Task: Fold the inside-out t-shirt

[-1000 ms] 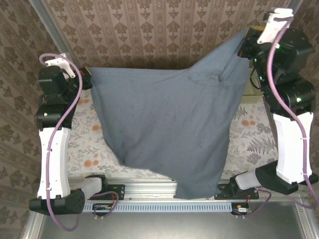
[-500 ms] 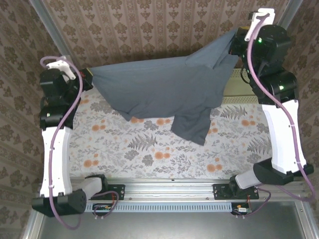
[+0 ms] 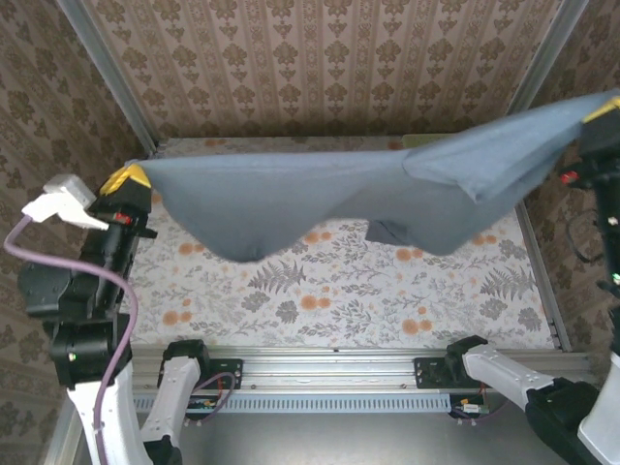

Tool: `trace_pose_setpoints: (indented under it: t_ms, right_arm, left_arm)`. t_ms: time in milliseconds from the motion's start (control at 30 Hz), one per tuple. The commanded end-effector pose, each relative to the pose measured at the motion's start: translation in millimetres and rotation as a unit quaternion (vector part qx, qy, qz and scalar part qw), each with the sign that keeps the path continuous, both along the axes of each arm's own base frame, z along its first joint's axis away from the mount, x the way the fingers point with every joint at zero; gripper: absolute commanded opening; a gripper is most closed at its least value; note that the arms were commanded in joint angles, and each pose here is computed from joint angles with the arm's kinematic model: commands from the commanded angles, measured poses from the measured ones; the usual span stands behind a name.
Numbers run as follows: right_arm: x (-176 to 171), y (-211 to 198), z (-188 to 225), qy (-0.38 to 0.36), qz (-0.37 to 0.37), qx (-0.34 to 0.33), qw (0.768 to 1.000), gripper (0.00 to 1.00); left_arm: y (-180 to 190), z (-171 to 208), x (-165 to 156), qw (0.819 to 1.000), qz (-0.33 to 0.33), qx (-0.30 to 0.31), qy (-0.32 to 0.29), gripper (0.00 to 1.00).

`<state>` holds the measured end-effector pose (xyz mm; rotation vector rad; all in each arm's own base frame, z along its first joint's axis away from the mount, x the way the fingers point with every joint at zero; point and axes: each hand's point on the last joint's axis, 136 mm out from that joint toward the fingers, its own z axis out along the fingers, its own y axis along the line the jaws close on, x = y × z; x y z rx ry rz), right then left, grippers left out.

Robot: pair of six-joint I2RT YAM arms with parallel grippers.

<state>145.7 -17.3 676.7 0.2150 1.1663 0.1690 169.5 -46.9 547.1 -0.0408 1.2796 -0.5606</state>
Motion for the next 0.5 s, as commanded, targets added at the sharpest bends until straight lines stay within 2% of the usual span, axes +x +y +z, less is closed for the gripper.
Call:
trace_pose_setpoints:
  t_ms: [0,67,200,333,467]
  right_arm:
    - [-12.9,1.2,18.4,-0.033,0.017,0.013,0.999,0.0]
    - [-12.6,-1.0,25.8,-0.038,0.007,0.009,0.999,0.0]
    - [22.2,0.0,31.5,-0.02,-0.028,-0.011,0.999,0.0]
    - [78.9,14.8,20.7,0.02,-0.035,-0.036,0.999,0.0]
    - [154.0,42.7,-18.3,0.086,-0.01,-0.058,0.995,0.0]
  left_arm:
    - [-1.7,23.5,-18.5,0.999,-0.007,-0.007,-0.033,0.0]
    - [-3.3,25.6,-14.4,0.999,-0.013,-0.008,-0.03,0.0]
    - [-4.6,16.0,16.3,1.0,-0.021,-0.01,0.01,0.0]
    - [-1.1,-14.0,62.3,0.997,-0.017,-0.02,0.069,0.0]
    - [6.8,-70.8,120.0,0.988,0.0,-0.03,0.152,0.0]
